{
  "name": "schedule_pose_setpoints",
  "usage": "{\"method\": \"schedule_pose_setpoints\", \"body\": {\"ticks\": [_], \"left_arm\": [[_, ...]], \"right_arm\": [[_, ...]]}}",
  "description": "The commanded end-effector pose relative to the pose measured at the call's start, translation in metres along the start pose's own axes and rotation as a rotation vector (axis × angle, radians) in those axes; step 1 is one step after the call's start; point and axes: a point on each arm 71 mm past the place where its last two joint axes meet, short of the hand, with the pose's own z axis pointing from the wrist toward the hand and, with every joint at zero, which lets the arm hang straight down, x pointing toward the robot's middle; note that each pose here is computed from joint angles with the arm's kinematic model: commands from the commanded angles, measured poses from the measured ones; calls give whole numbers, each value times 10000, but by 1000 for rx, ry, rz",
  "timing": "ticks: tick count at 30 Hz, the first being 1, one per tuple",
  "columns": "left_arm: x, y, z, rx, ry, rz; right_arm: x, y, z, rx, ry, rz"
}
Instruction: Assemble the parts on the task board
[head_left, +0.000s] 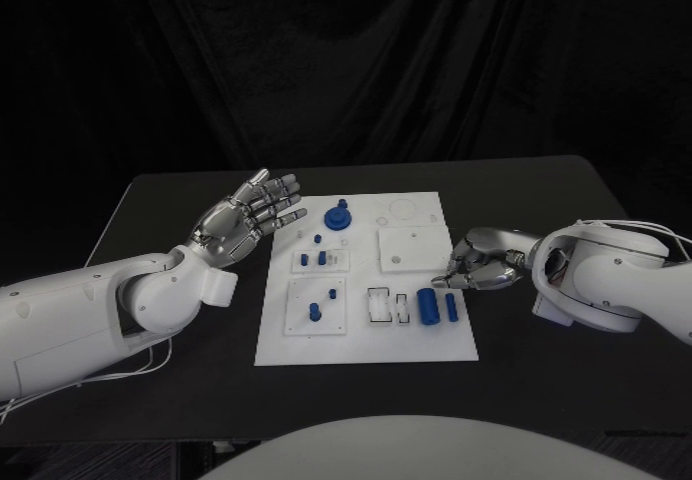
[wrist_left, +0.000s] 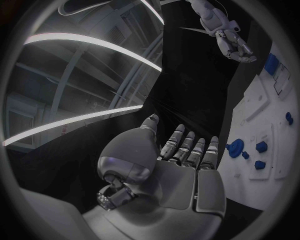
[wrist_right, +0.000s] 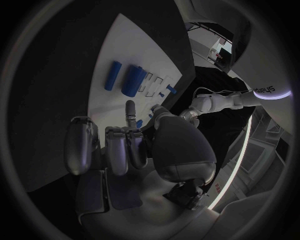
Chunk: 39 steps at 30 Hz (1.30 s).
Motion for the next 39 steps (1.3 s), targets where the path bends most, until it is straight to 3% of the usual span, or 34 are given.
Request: {"method": "schedule_pose_setpoints", "body": {"ticks": [1,7,12,17,33,39], "left_arm": [[1,-2,2,9,4,-7],[2,1,6,8,7,-10],[-11,-3,-4,8,5,-9],[-21,-4,-13,6,4,-10],[-26,15,-23,-4,7,-14],[-31,34,-34,-10,6,-17]], "right_arm": [[44,-45,-4,89,-19,-5],[138,-31,8,108,-37,-17],[175,18,17,95,-84,-46],[223,60,39,78,-97,-54],[363,-7,116,163,-20,-100],[383,11,136,168,-9,-114]]}}
